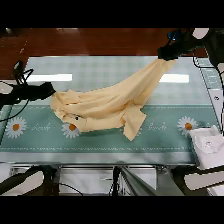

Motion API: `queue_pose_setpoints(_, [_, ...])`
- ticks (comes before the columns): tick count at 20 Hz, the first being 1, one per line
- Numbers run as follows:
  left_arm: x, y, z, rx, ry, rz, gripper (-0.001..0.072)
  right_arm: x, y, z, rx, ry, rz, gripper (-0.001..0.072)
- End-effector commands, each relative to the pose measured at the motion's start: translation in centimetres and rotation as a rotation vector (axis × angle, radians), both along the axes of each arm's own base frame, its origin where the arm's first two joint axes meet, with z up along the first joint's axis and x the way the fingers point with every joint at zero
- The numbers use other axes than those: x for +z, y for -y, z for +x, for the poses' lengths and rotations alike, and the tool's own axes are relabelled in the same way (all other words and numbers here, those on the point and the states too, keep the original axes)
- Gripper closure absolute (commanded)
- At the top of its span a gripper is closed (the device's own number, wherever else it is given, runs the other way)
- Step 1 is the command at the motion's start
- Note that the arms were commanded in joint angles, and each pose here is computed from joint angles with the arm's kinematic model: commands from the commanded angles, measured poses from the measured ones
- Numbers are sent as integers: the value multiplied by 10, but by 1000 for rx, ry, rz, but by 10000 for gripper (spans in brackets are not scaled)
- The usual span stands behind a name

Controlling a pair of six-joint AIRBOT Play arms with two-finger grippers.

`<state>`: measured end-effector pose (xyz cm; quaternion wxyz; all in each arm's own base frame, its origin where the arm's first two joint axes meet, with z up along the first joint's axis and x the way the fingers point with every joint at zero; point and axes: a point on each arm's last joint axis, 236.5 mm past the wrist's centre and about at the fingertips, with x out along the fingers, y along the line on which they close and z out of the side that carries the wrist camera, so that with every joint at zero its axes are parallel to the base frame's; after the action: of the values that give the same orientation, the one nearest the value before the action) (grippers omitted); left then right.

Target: Fold the shirts.

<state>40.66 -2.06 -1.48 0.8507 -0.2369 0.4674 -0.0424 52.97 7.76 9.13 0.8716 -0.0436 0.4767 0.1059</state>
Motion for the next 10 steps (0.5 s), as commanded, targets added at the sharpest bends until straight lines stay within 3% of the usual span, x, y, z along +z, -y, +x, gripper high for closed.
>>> queue_pose_setpoints(1, [-3,15,11,-21,31,15,431,-1,-1,-1,1,-8,4,701])
queue_pose_setpoints(3, [3,15,10,-32,23,6,198,-4,-1,-6,3,-29,2,701])
queue_pose_setpoints(4, [9,15,6,-48,3,-8,141,-6,0,-9,5,-45,-2,701])
queue_pose_setpoints(10, [29,36,-88,-221,-315,-159,138,-11,1,-19,10,-93,-9,701])
